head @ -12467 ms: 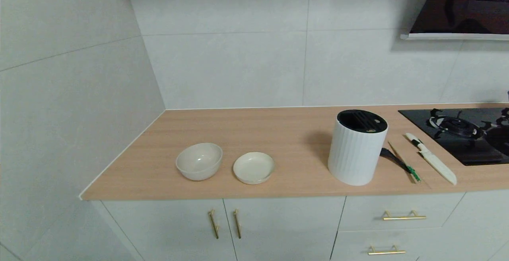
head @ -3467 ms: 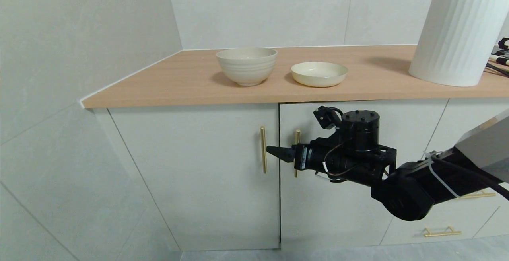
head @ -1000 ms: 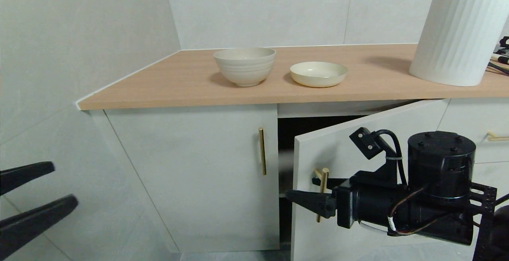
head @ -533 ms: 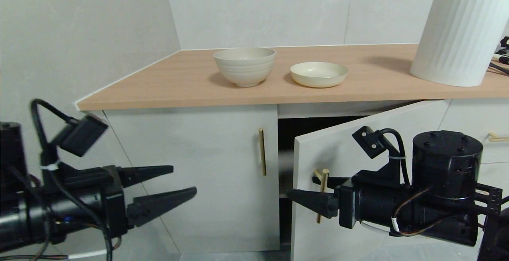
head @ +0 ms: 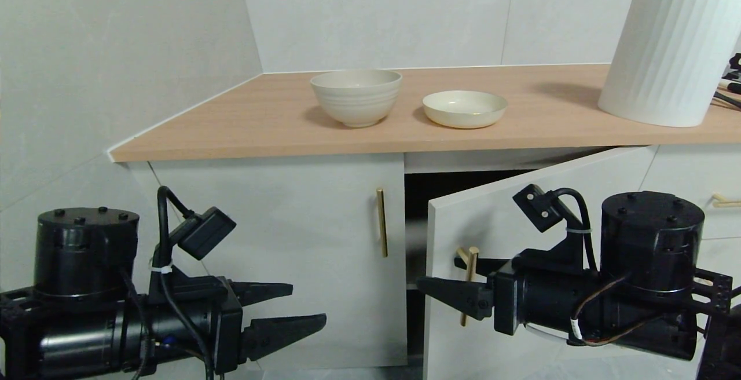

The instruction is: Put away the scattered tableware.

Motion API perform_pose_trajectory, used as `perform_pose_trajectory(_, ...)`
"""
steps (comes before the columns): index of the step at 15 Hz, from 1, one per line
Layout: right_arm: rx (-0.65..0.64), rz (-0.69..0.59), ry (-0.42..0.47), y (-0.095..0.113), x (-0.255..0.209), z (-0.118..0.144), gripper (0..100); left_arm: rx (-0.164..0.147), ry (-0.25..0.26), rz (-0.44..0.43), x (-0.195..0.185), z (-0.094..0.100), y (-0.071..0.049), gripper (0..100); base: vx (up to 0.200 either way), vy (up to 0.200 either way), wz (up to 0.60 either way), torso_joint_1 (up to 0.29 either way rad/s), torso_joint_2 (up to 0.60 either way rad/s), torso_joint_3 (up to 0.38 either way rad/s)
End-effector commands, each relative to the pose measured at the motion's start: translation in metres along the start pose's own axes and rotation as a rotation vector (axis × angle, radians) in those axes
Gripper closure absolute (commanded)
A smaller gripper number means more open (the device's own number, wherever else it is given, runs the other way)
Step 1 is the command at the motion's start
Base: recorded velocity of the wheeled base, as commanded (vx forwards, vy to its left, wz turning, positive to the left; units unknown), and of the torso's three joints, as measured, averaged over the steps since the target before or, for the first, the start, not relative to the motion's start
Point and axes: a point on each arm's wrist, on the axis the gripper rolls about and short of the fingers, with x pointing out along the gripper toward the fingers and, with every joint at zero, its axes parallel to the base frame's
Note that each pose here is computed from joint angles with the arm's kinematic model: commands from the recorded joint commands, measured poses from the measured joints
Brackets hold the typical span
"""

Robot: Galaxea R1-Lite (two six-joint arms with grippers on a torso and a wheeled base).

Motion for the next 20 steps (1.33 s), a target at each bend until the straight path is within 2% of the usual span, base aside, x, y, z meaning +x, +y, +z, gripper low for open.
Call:
perform_pose_trajectory(1, 0.003, -0.006, 0.006, -0.001, 0.001, -0.001, 0, -0.002, 0.003, -0.001, 0.001, 0.0, 0.0, 100, 0.0, 0.0, 0.0, 0.0, 0.0, 0.0)
perform_pose_trajectory(3, 0.003, -0.006, 0.006, -0.001, 0.001, -0.001, 0, -0.001, 0.0, -0.001, 0.001, 0.001, 0.0, 100, 0.0, 0.0, 0.0, 0.0, 0.0, 0.0)
perform_pose_trajectory(6, 0.001, -0.006, 0.006, -0.001, 0.0, -0.001, 0, -0.017, 0.024, 0.002, 0.01, 0.001, 0.006, 100, 0.0, 0.0, 0.0, 0.0, 0.0, 0.0)
perform_pose_trajectory(8, 0.0, -0.005, 0.004, 0.0, -0.002, -0.001, 0, -0.016, 0.025, 0.0, 0.015, 0.001, 0.01, 100, 0.0, 0.0, 0.0, 0.0, 0.0, 0.0)
perform_pose_trajectory(11, -0.003, -0.006, 0.003, 0.0, -0.002, -0.001, 0, 0.029, 0.007, -0.043, 0.03, 0.007, 0.006, 100, 0.0, 0.0, 0.0, 0.0, 0.0, 0.0)
perform_pose_trajectory(12, -0.004, -0.006, 0.003, 0.0, -0.003, -0.001, 0, 0.047, 0.018, -0.064, 0.041, 0.009, 0.002, 100, 0.0, 0.0, 0.0, 0.0, 0.0, 0.0)
perform_pose_trajectory(13, -0.003, -0.006, 0.0, 0.0, -0.004, -0.001, 0, 0.065, 0.024, -0.065, 0.052, 0.013, -0.002, 100, 0.0, 0.0, 0.0, 0.0, 0.0, 0.0)
perform_pose_trajectory(15, -0.005, -0.003, 0.0, 0.001, -0.008, -0.002, 0, 0.091, 0.004, -0.056, 0.071, 0.028, -0.004, 100, 0.0, 0.0, 0.0, 0.0, 0.0, 0.0)
perform_pose_trajectory(17, -0.007, -0.001, -0.001, 0.002, -0.009, -0.002, 0, 0.102, 0.005, -0.076, 0.086, 0.036, -0.006, 100, 0.0, 0.0, 0.0, 0.0, 0.0, 0.0)
perform_pose_trajectory(18, -0.007, -0.001, -0.001, 0.002, -0.008, -0.001, 0, 0.096, 0.021, -0.081, 0.09, 0.034, -0.006, 100, 0.0, 0.0, 0.0, 0.0, 0.0, 0.0)
perform_pose_trajectory(19, -0.006, -0.003, 0.008, 0.0, -0.007, -0.003, 0, 0.074, 0.079, -0.1, 0.106, 0.019, -0.007, 100, 0.0, 0.0, 0.0, 0.0, 0.0, 0.0)
perform_pose_trajectory(20, -0.005, -0.004, 0.01, 0.0, -0.007, -0.004, 0, 0.078, 0.068, -0.109, 0.111, 0.017, -0.007, 100, 0.0, 0.0, 0.0, 0.0, 0.0, 0.0)
